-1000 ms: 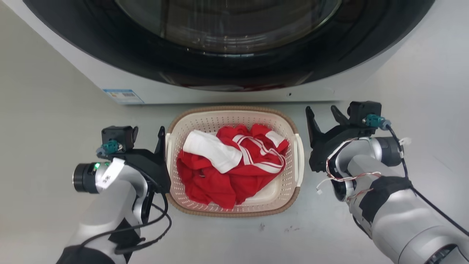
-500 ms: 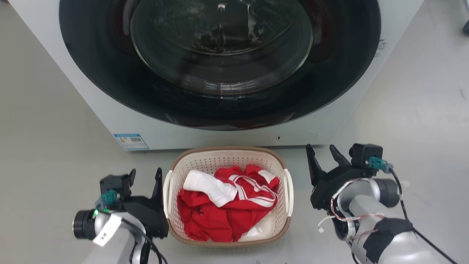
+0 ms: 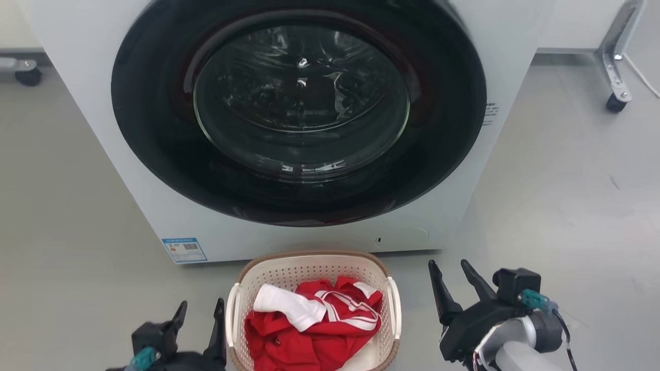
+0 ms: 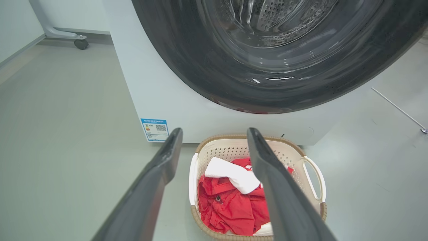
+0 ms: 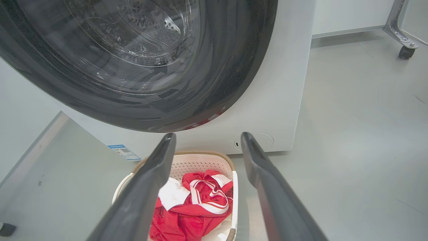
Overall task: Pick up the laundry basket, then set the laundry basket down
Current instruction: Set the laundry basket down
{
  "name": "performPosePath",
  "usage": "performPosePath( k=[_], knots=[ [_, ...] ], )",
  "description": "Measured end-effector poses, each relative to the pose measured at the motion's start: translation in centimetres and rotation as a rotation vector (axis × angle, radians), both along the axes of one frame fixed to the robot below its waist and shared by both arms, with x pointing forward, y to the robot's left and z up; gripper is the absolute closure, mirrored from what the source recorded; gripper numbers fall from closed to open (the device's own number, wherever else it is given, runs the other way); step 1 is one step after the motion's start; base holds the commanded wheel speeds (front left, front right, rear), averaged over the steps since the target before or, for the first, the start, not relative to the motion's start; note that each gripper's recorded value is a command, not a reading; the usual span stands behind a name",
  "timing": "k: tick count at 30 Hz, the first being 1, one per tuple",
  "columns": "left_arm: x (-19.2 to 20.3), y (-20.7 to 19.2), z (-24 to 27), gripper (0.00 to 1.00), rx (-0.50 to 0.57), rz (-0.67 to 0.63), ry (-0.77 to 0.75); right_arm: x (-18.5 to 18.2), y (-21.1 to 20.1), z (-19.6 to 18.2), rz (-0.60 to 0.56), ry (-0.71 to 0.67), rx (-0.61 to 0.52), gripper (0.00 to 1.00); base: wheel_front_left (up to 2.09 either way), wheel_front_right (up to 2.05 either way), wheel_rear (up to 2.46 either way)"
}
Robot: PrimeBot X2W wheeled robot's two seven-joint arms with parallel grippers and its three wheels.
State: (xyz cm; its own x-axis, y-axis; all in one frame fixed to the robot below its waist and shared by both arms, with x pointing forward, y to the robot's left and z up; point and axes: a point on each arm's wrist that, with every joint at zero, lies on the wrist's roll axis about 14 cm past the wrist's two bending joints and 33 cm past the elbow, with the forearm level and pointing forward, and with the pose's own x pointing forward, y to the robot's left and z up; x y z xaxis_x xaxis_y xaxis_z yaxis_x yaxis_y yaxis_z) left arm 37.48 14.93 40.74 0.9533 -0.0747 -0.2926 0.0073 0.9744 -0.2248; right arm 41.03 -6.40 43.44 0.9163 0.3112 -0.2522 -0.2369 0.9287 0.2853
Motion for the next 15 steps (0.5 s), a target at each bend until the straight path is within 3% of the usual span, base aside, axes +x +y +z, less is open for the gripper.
performPosePath(
  k=[5,10,15],
  knots=[
    [-1.6,-0.1,0.8,0.00,-0.007,0.001,-0.038,-1.5,-0.9,1.2,-0.023,-0.052,0.013,0.00,0.00,0.00,0.00],
    [-4.0,1.5,3.3,0.00,0.016,0.071,-0.136,-4.5,-4.6,3.1,-0.146,-0.144,0.017,0.00,0.00,0.00,0.00],
    [-4.9,1.7,4.3,0.00,0.043,0.079,-0.177,-5.8,-5.5,4.1,-0.183,-0.192,0.012,0.00,0.00,0.00,0.00]
  ],
)
